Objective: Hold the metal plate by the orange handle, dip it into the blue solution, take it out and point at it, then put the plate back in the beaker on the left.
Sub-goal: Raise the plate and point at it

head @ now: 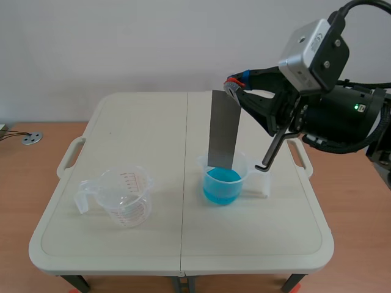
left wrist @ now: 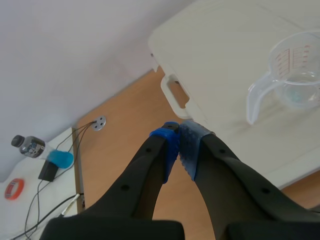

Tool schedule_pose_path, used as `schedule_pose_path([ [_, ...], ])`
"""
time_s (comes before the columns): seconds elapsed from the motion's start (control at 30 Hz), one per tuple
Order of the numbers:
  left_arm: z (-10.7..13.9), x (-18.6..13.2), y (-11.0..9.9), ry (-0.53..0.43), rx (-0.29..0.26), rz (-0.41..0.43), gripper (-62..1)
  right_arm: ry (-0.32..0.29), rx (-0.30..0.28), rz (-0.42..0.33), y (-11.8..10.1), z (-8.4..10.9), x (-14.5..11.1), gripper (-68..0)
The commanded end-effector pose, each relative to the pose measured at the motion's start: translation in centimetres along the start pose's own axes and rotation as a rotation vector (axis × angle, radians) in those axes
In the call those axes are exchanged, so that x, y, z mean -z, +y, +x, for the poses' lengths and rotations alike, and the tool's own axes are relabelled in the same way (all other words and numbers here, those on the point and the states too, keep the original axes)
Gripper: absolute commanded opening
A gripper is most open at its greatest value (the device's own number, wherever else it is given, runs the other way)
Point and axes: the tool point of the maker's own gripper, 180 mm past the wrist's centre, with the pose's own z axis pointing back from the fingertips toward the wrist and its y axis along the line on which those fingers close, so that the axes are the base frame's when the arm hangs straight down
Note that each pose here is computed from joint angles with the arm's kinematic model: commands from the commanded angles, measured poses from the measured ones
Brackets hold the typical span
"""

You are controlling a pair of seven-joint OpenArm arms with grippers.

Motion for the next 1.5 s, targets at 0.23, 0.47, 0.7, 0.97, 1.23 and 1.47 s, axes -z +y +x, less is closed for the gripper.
schedule_pose_path([
  [0.23,1.5,2.1,-1.0,-0.043,0.012,-0.070,-58.6,-0.076,-0.080,-0.039,-2.0,3.3,-0.5,-66.2],
  [0.47,2.1,4.3,-2.1,-0.055,0.021,-0.113,-58.6,-0.097,-0.122,-0.059,-2.8,4.6,-0.8,-66.2],
  [0.7,3.1,6.8,-3.4,-0.071,0.053,-0.144,-58.6,-0.110,-0.152,-0.069,-3.2,5.5,-0.9,-66.2],
  [0.97,4.7,10.3,-5.9,-0.100,0.101,-0.204,-58.6,-0.122,-0.165,-0.069,-3.3,6.1,-0.8,-66.2],
  [1.23,5.4,13.9,-8.1,-0.106,0.129,-0.266,-58.6,-0.124,-0.167,-0.069,-3.3,6.2,-0.8,-66.2],
  [1.47,5.4,16.7,-10.1,-0.112,0.143,-0.327,-58.6,-0.123,-0.167,-0.069,-3.3,6.2,-0.8,-66.2],
])
